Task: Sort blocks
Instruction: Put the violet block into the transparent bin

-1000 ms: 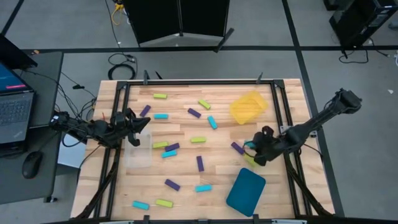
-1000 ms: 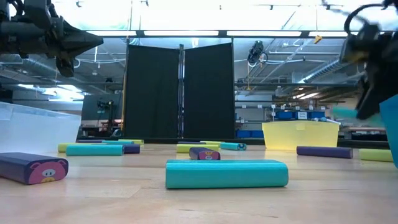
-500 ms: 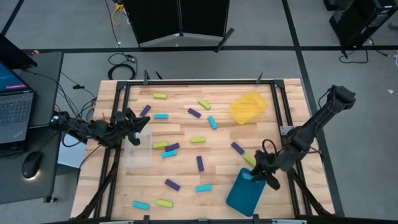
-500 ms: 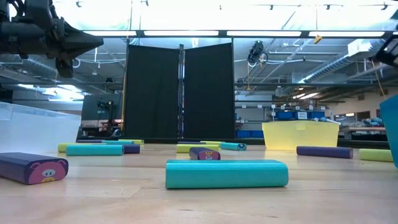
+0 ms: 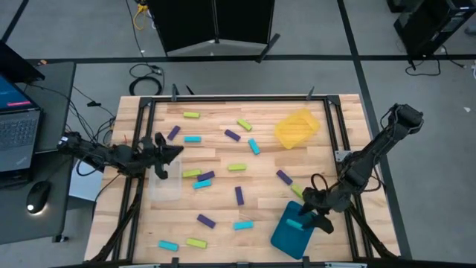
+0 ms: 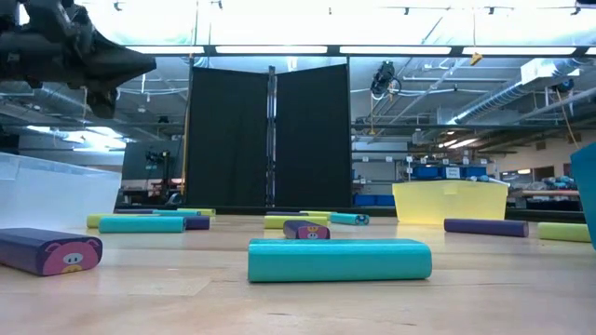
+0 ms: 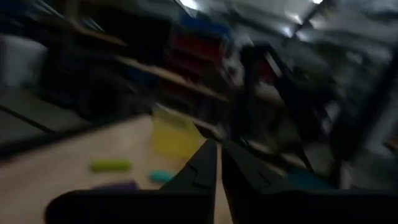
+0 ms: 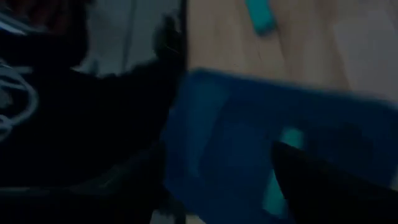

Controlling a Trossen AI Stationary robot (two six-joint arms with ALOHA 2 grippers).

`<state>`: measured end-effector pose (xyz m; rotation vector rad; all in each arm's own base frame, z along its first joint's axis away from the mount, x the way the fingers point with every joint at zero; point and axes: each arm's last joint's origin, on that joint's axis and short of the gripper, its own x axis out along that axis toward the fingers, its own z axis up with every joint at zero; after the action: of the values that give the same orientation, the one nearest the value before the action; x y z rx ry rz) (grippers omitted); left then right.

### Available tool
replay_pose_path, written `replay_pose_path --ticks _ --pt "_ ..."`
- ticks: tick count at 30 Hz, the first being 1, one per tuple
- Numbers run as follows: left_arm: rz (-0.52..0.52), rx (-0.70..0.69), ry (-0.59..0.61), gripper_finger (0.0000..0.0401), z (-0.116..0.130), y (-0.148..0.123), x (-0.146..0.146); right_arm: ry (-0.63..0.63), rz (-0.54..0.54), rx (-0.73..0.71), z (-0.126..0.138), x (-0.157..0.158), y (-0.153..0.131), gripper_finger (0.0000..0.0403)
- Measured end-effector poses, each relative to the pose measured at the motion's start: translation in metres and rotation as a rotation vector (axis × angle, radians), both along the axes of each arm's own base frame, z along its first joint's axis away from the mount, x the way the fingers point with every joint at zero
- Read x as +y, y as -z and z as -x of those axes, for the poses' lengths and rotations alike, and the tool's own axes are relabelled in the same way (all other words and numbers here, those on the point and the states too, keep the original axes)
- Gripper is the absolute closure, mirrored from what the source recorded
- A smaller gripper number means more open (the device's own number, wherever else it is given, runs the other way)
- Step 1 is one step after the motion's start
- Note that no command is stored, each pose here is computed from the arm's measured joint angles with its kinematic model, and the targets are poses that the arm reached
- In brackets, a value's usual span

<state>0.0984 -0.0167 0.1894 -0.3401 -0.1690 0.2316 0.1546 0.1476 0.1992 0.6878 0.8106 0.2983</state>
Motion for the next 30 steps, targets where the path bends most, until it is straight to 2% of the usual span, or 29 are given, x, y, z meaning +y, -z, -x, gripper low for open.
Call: replay_pose_path --ticks 4,8,13,16,20,26,30 --pt "0.003 0.109 0.111 0.033 -0.013 -0.012 -0.007 0.027 0.024 -0.192 -0.006 -0.007 -0.017 0.0103" --pt "-0.046 0.303 0.214 0.0293 -0.038 -0.022 -0.019 0.058 0.092 -0.406 -0.013 -0.017 -0.035 0.0112" --pt "-0.134 0.6 0.32 0.0254 -0.078 -0.027 -0.036 0.089 0.244 -0.692 -0.023 -0.024 -0.055 0.0119" --pt "-0.151 0.735 0.437 0.0238 -0.102 -0.027 -0.05 0.138 0.363 -0.808 -0.029 -0.029 -0.062 0.0118" --pt "-0.223 0.89 0.557 0.0222 -0.13 -0.021 -0.076 0.228 0.493 -0.825 -0.036 -0.041 -0.064 0.0112" --pt "-0.32 1.077 0.656 0.0216 -0.157 -0.009 -0.121 0.271 0.559 -0.814 -0.042 -0.053 -0.063 0.0107" --pt "-0.372 1.202 0.707 0.0216 -0.163 0.006 -0.149 0.279 0.596 -0.815 -0.044 -0.058 -0.063 0.0108"
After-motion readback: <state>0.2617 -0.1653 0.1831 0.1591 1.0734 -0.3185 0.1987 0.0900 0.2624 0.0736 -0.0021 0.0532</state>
